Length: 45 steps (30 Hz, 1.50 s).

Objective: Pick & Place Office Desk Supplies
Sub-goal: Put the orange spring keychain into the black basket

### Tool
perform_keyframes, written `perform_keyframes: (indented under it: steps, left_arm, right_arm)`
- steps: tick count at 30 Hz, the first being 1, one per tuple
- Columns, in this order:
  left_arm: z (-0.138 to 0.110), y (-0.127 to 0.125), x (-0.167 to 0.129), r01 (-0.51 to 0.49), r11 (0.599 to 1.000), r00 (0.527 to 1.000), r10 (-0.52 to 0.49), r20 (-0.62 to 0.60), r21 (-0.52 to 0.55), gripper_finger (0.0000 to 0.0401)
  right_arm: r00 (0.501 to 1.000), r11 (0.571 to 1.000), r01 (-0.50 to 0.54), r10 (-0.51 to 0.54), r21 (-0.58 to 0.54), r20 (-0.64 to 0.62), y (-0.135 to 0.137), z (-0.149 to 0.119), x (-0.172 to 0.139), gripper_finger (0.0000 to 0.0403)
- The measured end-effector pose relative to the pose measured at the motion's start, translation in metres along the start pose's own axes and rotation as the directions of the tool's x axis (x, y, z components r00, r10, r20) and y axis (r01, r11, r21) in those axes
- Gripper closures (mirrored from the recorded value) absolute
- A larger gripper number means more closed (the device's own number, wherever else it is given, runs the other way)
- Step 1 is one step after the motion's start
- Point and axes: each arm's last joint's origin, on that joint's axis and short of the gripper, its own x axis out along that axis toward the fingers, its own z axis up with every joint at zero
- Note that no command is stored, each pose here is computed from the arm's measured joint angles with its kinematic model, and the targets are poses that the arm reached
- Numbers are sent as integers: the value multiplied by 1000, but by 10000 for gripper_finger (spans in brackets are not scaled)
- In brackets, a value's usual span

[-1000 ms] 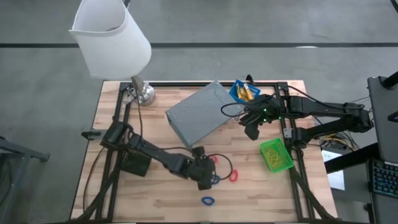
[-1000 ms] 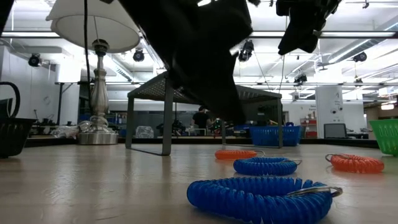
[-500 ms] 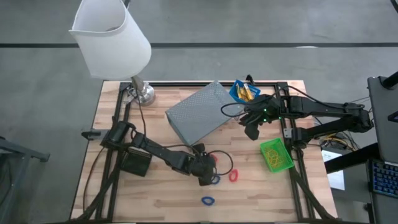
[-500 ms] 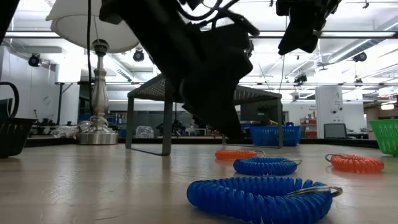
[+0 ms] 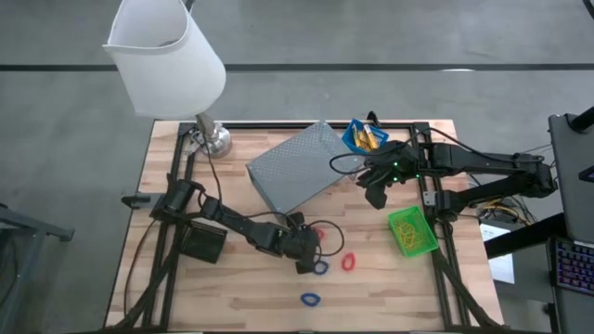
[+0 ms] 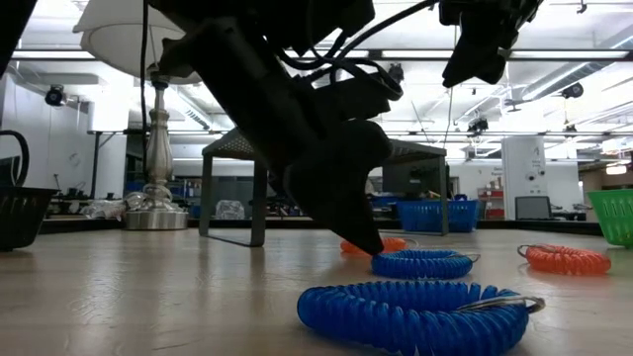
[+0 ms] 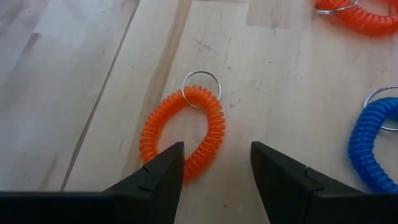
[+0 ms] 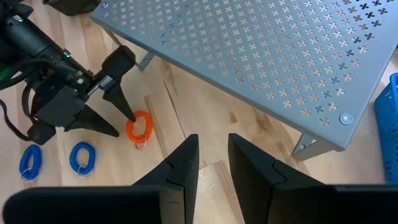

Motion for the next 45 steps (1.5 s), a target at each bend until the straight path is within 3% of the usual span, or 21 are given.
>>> perform_keyframes:
  steps: [16, 27, 34, 39, 45]
  left_arm:
    - [1, -2, -1, 10, 1000, 1000, -10, 14, 25, 228]
    - [3, -2, -1, 4, 993, 1000, -8, 31, 119, 228]
    - [9, 8, 3, -12, 997, 999, 8, 52, 77, 228]
    - [12, 16, 7, 30, 1000, 999, -29, 33, -9, 228]
    - [11, 17, 8, 64, 998, 998, -64, 6, -19, 228]
  right_arm:
    - [1000, 1000, 0, 0, 0, 0, 0, 0, 0, 319]
    - [1000, 1000, -1, 1, -1, 0, 0, 0, 0, 319]
    - [1000, 1000, 0, 0, -1, -1, 0, 0, 0, 319]
    - [1000, 1000, 0, 0, -1, -1, 0, 0, 0, 319]
    - [1000, 1000, 0, 0, -1, -1, 0, 0, 0, 319]
